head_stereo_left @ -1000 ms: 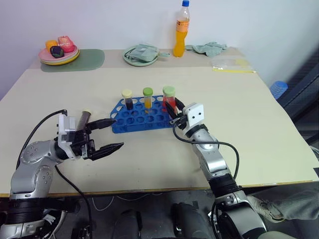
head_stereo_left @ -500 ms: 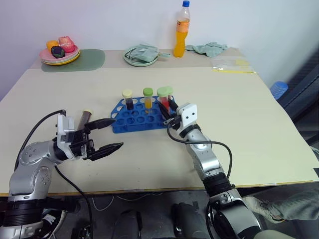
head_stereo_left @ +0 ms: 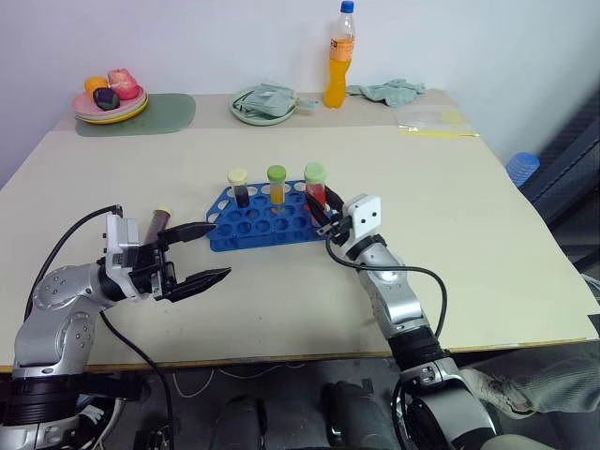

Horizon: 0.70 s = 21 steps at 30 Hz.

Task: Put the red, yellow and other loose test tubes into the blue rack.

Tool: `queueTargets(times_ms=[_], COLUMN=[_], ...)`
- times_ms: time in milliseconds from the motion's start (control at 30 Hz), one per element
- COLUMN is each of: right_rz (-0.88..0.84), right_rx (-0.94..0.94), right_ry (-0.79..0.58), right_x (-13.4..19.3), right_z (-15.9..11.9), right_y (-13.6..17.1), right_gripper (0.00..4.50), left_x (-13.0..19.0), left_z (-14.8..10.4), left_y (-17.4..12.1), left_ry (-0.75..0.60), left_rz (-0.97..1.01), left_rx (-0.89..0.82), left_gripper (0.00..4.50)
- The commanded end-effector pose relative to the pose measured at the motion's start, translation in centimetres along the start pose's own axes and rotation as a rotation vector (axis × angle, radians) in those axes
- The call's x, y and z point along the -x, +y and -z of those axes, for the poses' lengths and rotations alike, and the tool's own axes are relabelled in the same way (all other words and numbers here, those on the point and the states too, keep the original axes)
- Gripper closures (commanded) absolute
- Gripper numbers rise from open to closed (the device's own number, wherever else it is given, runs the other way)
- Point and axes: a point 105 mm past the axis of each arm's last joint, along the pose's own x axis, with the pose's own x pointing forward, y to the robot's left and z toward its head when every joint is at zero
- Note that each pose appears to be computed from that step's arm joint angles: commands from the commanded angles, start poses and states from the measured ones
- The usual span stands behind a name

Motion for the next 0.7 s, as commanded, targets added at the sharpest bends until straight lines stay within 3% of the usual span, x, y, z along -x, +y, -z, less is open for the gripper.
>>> queueTargets(times_ms=[33,233,333,467,500,700], right_rz=[-0.003,0.050,0.035,0.044,0.043,-0.078], right_rx=[0.005,-0.064,-0.164,-0.150,-0.114,0.017], right_ry=[-0.035,-0.016,-0.050,-0.071,-0.069,0.037], right_x=[-0.8,-1.2,-0.8,-0.4,-0.2,2.2], right_z=[-0.9,-0.1,-0.4,-1.0,-1.2,-3.1], right_y=[0.2,-1.0,-1.2,-1.6,-1.7,-2.4], right_gripper=[3.76,3.76,2.29,0.30,0.07,0.07], left_x=[0.2,0.2,0.2,0.1,0.1,-0.2], left_z=[-1.4,-1.4,-1.5,-1.4,-1.4,-1.3], left_y=[0.1,0.1,0.1,0.1,0.1,-0.2], left_ry=[-0.025,-0.021,-0.021,-0.021,-0.022,-0.026], left_rz=[0.000,-0.003,-0.005,-0.005,-0.004,-0.003], left_rx=[-0.046,-0.048,-0.050,-0.049,-0.049,-0.048], left_gripper=[0.00,0.00,0.00,0.00,0.00,0.00])
